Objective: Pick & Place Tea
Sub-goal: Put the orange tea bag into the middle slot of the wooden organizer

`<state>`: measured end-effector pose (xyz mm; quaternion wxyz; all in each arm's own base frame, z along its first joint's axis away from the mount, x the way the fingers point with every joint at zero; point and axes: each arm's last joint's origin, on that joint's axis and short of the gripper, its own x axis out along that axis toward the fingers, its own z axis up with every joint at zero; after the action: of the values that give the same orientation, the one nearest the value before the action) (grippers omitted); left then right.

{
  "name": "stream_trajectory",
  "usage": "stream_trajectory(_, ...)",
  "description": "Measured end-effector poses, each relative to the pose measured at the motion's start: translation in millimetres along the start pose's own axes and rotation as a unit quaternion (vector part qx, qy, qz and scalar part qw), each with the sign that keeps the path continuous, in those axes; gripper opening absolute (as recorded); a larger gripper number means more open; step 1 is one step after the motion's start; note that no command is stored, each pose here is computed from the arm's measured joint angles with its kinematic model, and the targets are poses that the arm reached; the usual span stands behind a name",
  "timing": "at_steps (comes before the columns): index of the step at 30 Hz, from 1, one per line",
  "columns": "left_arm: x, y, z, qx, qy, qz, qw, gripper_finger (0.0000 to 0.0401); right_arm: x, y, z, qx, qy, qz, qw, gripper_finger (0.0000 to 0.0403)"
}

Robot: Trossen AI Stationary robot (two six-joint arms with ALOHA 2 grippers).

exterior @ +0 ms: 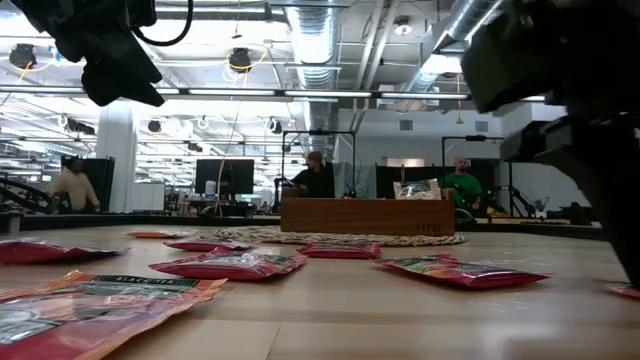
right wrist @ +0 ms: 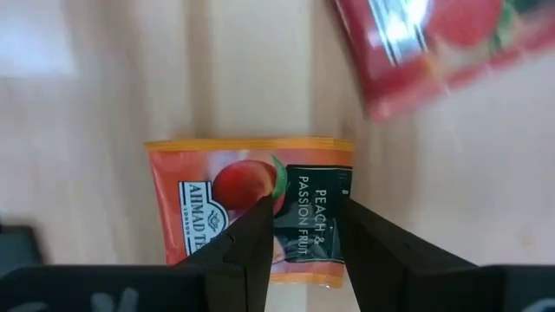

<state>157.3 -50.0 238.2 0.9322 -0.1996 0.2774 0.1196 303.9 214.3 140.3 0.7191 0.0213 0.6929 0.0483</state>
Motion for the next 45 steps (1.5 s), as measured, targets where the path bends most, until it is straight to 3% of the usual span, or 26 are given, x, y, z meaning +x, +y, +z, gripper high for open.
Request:
stream_trajectory(4,0,0,0,0.000,0.000,0.000,1.000,0.0196,0,-1,-9,0.004,0.019,-0.044,0.999,0.0118)
stream_trajectory(9,0,0,0,0.000,0.000,0.000,1.000,0.0196,1,-5,-12,0.012,0.030,-0.058,0.998,0.0118)
stream_trajectory(22,0,0,0,0.001,0.000,0.000,1.000,0.0196,-39,-7,-17,0.018,-0.022,-0.042,0.999,0.0118)
stream_trajectory(32,0,0,0,0.001,0.000,0.000,1.000,0.0196,-7,-8,-11,0.002,0.006,-0.072,0.997,0.0118)
stream_trajectory(38,0,0,0,0.001,0.000,0.000,1.000,0.0196,18,-9,-9,0.007,0.011,-0.058,0.998,0.0118)
stream_trajectory(45,0,0,0,0.000,-0.001,-0.001,1.000,0.0196,19,-10,-9,0.018,0.006,-0.070,0.997,0.0117)
